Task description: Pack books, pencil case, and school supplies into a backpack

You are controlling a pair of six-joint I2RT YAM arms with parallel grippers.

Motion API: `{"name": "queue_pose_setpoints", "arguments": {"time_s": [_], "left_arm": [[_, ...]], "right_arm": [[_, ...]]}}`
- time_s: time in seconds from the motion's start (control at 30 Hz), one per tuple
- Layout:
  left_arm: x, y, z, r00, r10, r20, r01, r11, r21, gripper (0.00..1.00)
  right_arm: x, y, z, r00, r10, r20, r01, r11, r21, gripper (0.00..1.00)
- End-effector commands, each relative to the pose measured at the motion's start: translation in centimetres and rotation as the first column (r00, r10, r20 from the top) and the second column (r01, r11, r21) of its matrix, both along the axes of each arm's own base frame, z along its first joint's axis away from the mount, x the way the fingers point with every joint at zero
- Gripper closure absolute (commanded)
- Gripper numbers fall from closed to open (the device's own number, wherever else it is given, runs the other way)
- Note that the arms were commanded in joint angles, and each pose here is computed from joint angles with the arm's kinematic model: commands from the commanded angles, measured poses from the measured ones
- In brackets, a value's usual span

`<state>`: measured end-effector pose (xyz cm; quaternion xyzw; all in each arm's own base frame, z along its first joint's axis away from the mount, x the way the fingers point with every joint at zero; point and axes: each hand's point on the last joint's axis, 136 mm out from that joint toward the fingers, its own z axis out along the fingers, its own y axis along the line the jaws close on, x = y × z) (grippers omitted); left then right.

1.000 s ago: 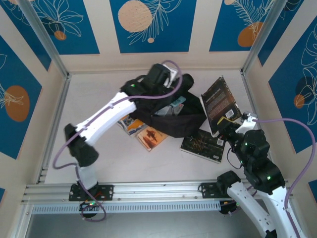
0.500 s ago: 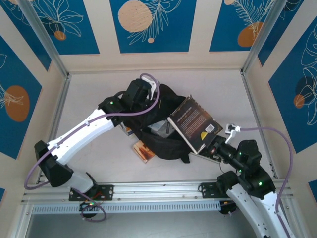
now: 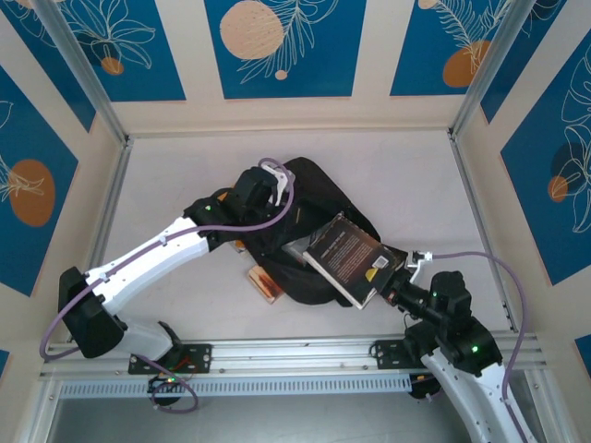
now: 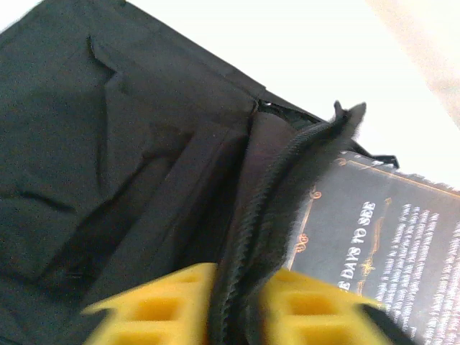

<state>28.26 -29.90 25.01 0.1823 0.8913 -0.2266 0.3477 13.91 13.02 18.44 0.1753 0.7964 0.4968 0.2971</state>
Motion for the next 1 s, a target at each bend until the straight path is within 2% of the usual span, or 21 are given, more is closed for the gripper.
{"name": "queue_pose_setpoints", "arguments": {"time_s": [0.0,0.03,0.13,0.23,0.33,0.43,0.53,0.7,0.83,0.87,0.97], "left_arm": [[-0.4,-0.8,0.8,0.998,-0.069,-0.009,0.069,0.997,0.031,0.55],[-0.2,-1.0,1.0,0.996,-0.085,-0.007,0.085,0.995,0.051,0.49],[0.5,-2.0,1.0,0.99,-0.143,-0.012,0.144,0.983,0.117,0.39],[1.3,-3.2,-0.5,0.978,-0.198,-0.058,0.206,0.958,0.201,0.38],[1.6,-4.5,-2.3,0.959,-0.246,-0.142,0.275,0.928,0.252,0.39],[1.1,-5.4,-3.3,0.936,-0.286,-0.204,0.332,0.909,0.252,0.47],[0.8,-5.6,-3.4,0.93,-0.299,-0.215,0.347,0.906,0.241,0.54],[0.9,-4.2,-3.3,0.943,-0.272,-0.194,0.32,0.901,0.293,0.54],[0.6,-3.3,-3.1,0.95,-0.246,-0.194,0.297,0.904,0.307,0.49],[0.5,-3.3,-3.1,0.949,-0.246,-0.198,0.297,0.907,0.299,0.53],[0.0,-3.7,-2.2,0.946,-0.256,-0.199,0.301,0.92,0.249,0.92]], "right_arm": [[-0.3,0.8,1.7,0.998,0.04,0.046,-0.043,0.997,0.07,1.0],[-0.2,0.8,1.7,0.998,0.04,0.046,-0.043,0.997,0.07,1.0],[-0.1,0.9,1.6,0.998,0.04,0.046,-0.043,0.996,0.072,1.0],[-0.1,1.0,1.5,0.998,0.044,0.044,-0.048,0.996,0.077,1.0],[0.0,1.0,1.4,0.998,0.042,0.043,-0.045,0.996,0.077,1.0],[-0.1,0.9,1.7,0.998,0.041,0.051,-0.045,0.996,0.074,1.0],[-0.2,0.8,1.8,0.998,0.04,0.056,-0.044,0.997,0.064,1.0],[-0.1,0.8,1.8,0.997,0.04,0.06,-0.044,0.997,0.062,1.0],[0.0,0.9,1.7,0.997,0.044,0.059,-0.047,0.997,0.066,1.0],[0.0,0.9,1.6,0.997,0.044,0.057,-0.048,0.997,0.065,1.0],[-0.1,0.9,1.6,0.997,0.046,0.057,-0.049,0.997,0.056,1.0]]}}
